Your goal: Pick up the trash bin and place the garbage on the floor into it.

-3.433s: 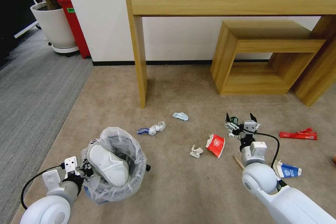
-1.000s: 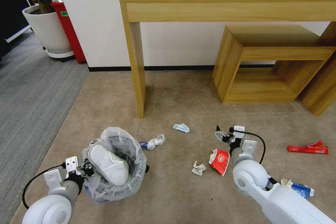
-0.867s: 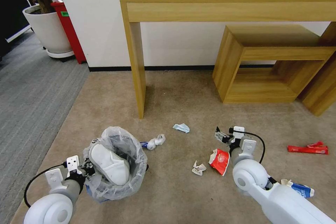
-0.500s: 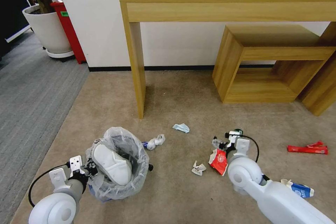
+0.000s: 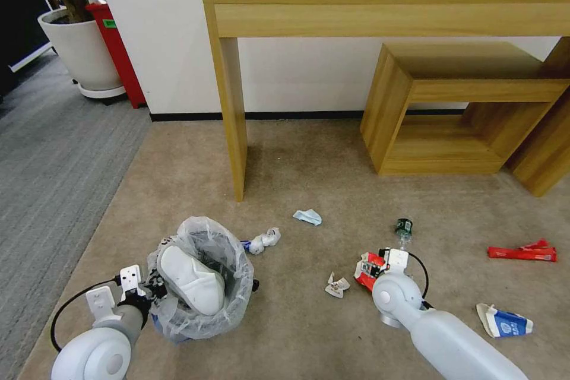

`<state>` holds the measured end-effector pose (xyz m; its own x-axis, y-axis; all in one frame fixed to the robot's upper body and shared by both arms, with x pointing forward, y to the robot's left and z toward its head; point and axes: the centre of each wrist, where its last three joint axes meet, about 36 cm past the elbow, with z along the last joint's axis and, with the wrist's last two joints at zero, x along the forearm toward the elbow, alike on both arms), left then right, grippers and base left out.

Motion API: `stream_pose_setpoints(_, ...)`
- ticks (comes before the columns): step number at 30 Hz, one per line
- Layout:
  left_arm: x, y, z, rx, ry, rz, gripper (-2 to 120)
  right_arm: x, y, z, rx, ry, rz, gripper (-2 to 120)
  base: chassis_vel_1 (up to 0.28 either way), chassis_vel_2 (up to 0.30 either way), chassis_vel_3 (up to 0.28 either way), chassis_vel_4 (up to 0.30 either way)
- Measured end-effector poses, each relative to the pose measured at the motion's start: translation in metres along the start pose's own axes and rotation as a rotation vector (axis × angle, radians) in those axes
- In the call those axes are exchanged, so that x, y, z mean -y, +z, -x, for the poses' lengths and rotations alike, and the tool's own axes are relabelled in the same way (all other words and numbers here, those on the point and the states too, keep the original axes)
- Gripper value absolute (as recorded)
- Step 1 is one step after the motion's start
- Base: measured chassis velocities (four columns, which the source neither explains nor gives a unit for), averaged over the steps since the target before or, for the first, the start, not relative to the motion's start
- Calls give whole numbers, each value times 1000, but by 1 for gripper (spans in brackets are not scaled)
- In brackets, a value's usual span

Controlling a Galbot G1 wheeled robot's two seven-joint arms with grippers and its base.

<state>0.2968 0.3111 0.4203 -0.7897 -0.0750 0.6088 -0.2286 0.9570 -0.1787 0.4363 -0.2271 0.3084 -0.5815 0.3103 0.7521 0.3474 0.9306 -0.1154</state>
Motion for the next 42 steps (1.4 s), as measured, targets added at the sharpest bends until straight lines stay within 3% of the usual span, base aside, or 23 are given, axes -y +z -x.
stream_pose_setpoints(9, 0, 3, 1, -1, 1, 1, 0, -17, 18, 14, 13, -5, -29, 97, 0, 0, 0, 0)
stream_pose_setpoints(22, -1, 3, 2, 1, 3, 0, 0, -30, 20, 15, 64, -66, -67, 93, 0, 0, 0, 0)
stream_pose_setpoints(26, -1, 5, 2, -2, 4, -1, 0, -50, 21, 17, 55, -93, -71, 93, 0, 0, 0, 0)
stream_pose_setpoints(29, -3, 6, 0, -3, 1, -1, 0, -78, 21, 19, 38, -114, -65, 93, 0, 0, 0, 0)
stream_pose_setpoints(33, -4, 6, -2, -1, -1, -2, 0, -94, 23, 24, 27, -116, -64, 89, 0, 0, 0, 0)
stream_pose_setpoints(39, -5, 6, -3, 0, -5, -2, 0, -97, 26, 32, 24, -103, -70, 88, 0, 0, 0, 0)
stream_pose_setpoints(42, -6, 6, 0, 1, -9, -4, 0, -88, 26, 35, 26, -96, -69, 88, 0, 0, 0, 0)
